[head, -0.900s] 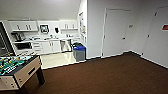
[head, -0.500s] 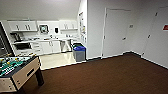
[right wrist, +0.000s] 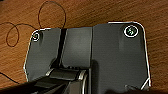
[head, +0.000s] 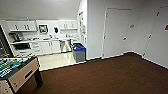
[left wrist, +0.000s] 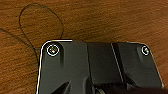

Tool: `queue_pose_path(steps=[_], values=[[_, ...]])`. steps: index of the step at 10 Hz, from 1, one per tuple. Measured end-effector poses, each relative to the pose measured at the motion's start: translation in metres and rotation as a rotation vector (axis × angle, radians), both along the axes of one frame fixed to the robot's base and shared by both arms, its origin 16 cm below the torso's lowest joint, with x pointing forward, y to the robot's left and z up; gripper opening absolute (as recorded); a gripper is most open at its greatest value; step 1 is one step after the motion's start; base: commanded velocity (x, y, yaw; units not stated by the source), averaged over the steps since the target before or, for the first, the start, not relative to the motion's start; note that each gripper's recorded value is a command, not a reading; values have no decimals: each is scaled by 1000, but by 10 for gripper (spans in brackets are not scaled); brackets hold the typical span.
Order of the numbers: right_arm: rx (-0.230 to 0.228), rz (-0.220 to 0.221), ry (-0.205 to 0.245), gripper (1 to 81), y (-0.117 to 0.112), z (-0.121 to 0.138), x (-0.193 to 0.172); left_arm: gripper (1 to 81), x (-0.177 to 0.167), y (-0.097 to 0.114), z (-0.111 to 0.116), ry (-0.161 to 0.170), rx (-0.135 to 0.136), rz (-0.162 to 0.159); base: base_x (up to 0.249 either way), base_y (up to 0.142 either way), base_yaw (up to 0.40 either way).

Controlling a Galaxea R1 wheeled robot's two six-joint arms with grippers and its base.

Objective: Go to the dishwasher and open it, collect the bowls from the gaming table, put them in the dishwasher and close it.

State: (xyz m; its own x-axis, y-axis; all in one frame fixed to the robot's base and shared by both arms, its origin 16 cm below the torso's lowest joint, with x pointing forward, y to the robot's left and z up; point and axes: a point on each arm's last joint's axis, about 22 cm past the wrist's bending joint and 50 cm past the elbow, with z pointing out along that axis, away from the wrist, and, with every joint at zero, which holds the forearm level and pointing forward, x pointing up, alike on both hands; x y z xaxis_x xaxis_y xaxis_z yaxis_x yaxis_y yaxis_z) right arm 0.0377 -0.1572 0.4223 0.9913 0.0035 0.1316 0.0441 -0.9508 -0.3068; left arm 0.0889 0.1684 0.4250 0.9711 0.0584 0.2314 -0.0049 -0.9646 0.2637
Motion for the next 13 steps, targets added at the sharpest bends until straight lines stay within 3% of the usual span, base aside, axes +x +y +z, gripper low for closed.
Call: queue_pose_path(steps=[10,11,13], values=[[6,0,-2,811,4,1,-1,811,1,-4,1,-1,-5,0,143,0,0],[12,-1,-8,811,9,1,4,811,4,7,0,-4,9,1,152,0,0],[8,0,-3,811,6,1,-1,811,-1,7,-1,2,9,1,140,0,0]])
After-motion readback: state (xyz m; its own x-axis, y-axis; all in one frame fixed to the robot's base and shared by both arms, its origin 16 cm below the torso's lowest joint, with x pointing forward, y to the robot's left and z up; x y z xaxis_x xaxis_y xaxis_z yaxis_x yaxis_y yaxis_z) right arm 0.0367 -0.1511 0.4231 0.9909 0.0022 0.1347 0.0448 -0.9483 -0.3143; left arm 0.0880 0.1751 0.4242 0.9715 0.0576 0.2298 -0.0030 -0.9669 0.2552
